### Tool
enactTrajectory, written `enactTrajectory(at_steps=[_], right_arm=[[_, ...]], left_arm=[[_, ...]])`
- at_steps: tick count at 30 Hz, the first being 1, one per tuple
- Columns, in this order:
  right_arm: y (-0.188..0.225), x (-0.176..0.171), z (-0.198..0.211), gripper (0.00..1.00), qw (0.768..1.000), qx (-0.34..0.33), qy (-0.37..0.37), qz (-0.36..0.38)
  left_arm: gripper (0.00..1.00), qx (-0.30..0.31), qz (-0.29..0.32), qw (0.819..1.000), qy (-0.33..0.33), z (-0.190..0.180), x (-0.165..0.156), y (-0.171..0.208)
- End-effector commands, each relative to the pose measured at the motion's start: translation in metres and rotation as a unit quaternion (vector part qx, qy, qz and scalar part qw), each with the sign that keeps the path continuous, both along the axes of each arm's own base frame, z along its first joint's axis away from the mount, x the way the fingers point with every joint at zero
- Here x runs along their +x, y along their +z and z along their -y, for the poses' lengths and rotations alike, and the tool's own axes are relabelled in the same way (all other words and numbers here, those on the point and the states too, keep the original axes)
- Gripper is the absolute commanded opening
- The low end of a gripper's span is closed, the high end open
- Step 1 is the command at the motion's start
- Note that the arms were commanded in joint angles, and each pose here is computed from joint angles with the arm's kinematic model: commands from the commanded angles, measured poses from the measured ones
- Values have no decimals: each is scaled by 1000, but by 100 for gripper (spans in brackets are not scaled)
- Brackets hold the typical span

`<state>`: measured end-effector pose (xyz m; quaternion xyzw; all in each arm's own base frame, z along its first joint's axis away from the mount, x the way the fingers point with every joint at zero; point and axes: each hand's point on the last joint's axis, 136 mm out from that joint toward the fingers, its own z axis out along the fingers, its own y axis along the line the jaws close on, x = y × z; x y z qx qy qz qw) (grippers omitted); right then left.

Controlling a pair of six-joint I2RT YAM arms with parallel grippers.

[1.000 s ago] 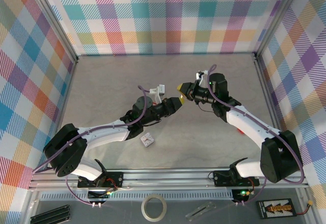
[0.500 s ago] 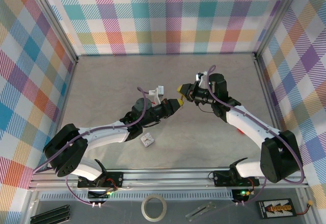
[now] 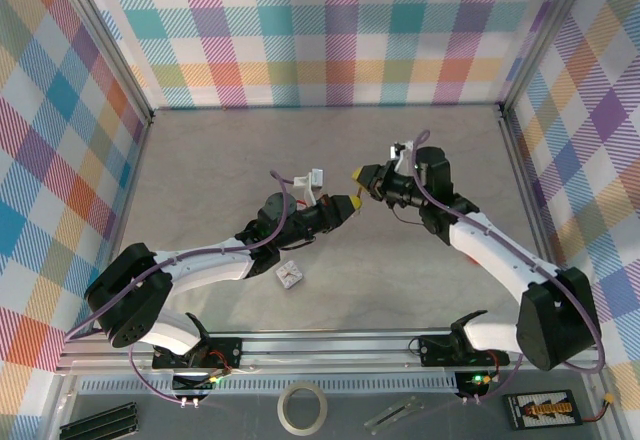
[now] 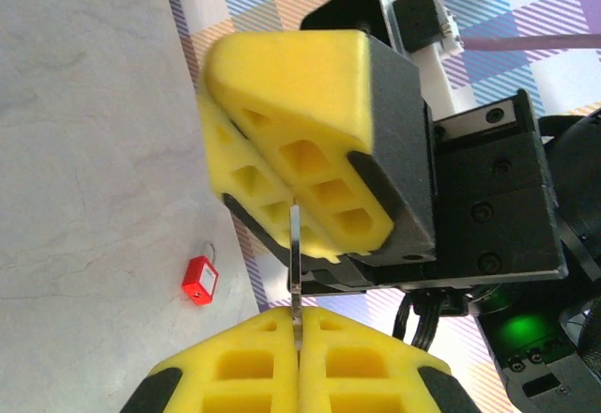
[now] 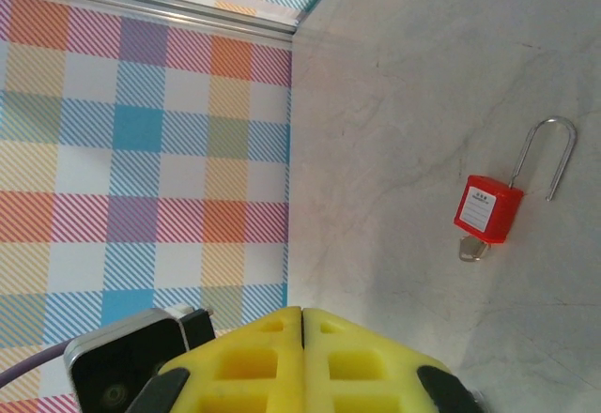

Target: Unlock with the key

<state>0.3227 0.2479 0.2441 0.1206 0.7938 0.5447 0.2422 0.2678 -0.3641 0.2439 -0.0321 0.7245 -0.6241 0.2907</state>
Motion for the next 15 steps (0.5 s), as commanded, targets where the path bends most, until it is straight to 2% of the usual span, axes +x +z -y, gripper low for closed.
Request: enactTrajectory(at_steps=[1, 10, 15], right_arm=[[-2, -7, 7, 0, 1000, -7, -7, 7], [-21, -22, 18, 0, 1000, -18, -20, -12], [-13, -23, 18, 0, 1000, -12, -18, 4]], left_arm=[[0, -1, 13, 1000, -10, -2, -4, 2], [0, -6, 18, 999, -27, 2, -5, 7], [0, -6, 19, 999, -47, 10, -8, 5]])
